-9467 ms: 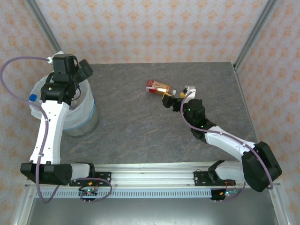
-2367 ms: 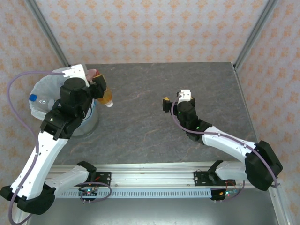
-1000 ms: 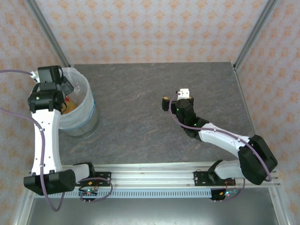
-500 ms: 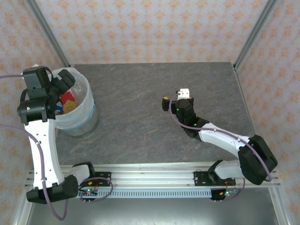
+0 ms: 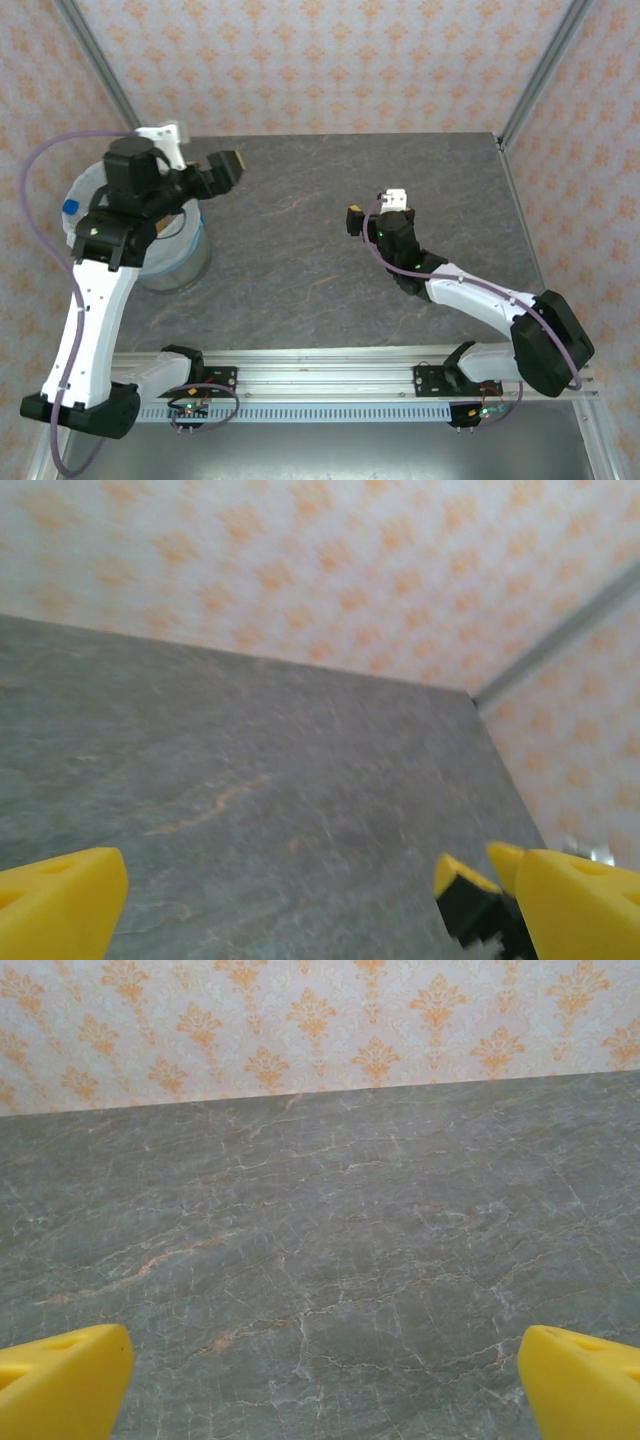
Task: Put the plastic bottles in the bin
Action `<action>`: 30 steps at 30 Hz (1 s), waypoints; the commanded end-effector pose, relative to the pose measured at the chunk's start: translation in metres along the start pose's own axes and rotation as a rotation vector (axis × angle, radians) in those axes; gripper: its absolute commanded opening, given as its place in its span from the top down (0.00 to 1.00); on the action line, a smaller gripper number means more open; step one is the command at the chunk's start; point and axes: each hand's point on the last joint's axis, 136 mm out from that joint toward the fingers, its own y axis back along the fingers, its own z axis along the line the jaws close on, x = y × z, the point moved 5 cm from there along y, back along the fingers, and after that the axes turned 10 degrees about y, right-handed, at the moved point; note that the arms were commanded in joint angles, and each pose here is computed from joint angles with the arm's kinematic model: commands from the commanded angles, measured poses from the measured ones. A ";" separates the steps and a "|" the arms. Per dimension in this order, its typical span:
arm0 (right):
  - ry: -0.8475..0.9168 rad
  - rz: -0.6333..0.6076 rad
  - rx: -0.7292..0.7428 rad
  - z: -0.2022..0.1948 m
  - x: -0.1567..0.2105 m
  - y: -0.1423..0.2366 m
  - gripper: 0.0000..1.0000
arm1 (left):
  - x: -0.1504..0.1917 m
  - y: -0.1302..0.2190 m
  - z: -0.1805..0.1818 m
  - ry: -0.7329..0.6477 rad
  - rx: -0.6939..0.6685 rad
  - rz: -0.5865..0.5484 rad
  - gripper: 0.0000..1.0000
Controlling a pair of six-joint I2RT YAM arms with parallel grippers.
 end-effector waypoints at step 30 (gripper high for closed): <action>0.013 0.141 0.457 -0.186 0.072 0.011 0.01 | 0.132 -0.141 0.222 -0.434 -0.802 -0.017 0.00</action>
